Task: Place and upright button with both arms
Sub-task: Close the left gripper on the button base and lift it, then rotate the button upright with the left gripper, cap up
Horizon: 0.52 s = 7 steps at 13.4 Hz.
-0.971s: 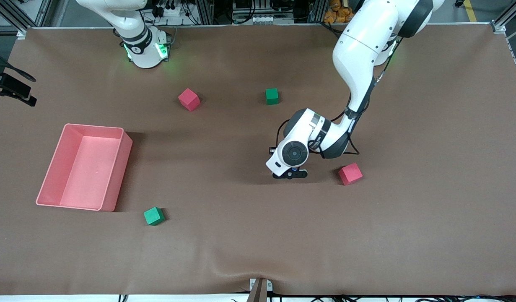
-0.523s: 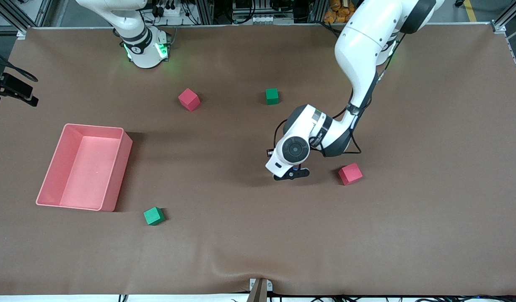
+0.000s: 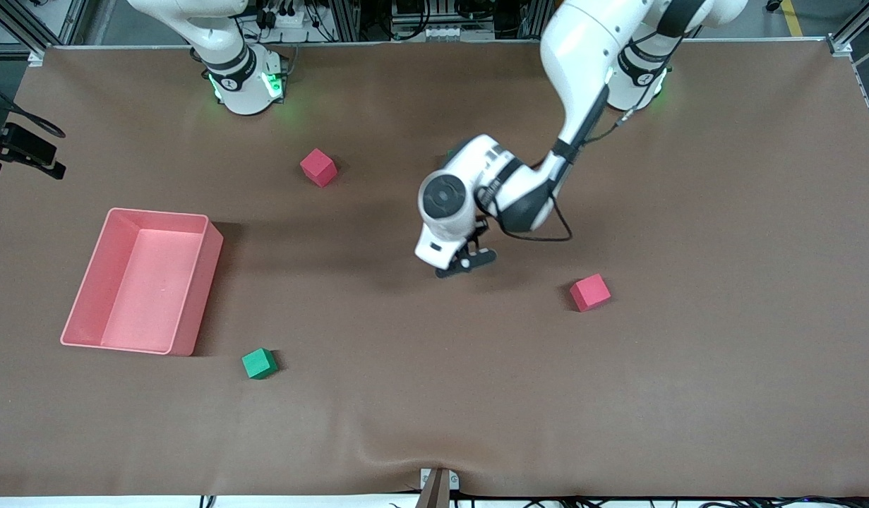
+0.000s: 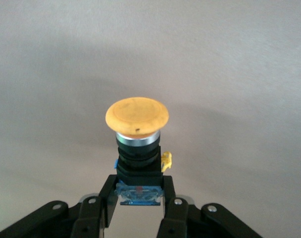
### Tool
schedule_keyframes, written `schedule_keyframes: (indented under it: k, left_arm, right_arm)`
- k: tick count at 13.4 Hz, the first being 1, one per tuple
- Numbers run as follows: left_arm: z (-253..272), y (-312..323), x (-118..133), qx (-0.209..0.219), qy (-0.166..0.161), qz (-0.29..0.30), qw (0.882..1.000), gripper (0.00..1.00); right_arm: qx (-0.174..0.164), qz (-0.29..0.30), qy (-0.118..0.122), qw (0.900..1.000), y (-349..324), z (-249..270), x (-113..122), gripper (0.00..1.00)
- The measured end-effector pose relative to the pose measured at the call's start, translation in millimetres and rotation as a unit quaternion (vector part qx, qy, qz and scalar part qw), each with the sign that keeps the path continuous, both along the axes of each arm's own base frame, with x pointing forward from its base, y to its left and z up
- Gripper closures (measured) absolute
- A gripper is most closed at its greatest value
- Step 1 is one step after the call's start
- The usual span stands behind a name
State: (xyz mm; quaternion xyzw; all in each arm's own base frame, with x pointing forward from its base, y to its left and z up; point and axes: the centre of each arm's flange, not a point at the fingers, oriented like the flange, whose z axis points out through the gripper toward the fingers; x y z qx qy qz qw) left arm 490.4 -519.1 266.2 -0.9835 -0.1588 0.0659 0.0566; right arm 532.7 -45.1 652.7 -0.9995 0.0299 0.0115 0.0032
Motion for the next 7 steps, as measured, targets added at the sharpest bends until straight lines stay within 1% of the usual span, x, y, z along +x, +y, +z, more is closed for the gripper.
schedule_keyframes:
  k: [2, 4, 6, 7]
  left_arm:
    - [18, -15, -13, 0.006, -0.024, 0.024, 0.999, 0.59]
    - [30, -26, -25, 0.030, -0.069, 0.062, 0.995, 0.59]
    - [31, -46, -48, 0.055, -0.119, 0.091, 0.987, 0.59]
    - [31, -55, -60, 0.060, -0.133, 0.095, 0.985, 0.59]
  right_arm:
    - [0.000, 0.000, -0.001, 1.000, 0, 0, 0, 0.00]
    - [0.000, 0.001, -0.001, 1.000, 1, 0, 0, 0.00]
    - [0.000, 0.004, -0.001, 1.000, 4, 0, 0, 0.00]
    - [0.000, 0.004, -0.001, 1.000, 5, 0, 0, 0.00]
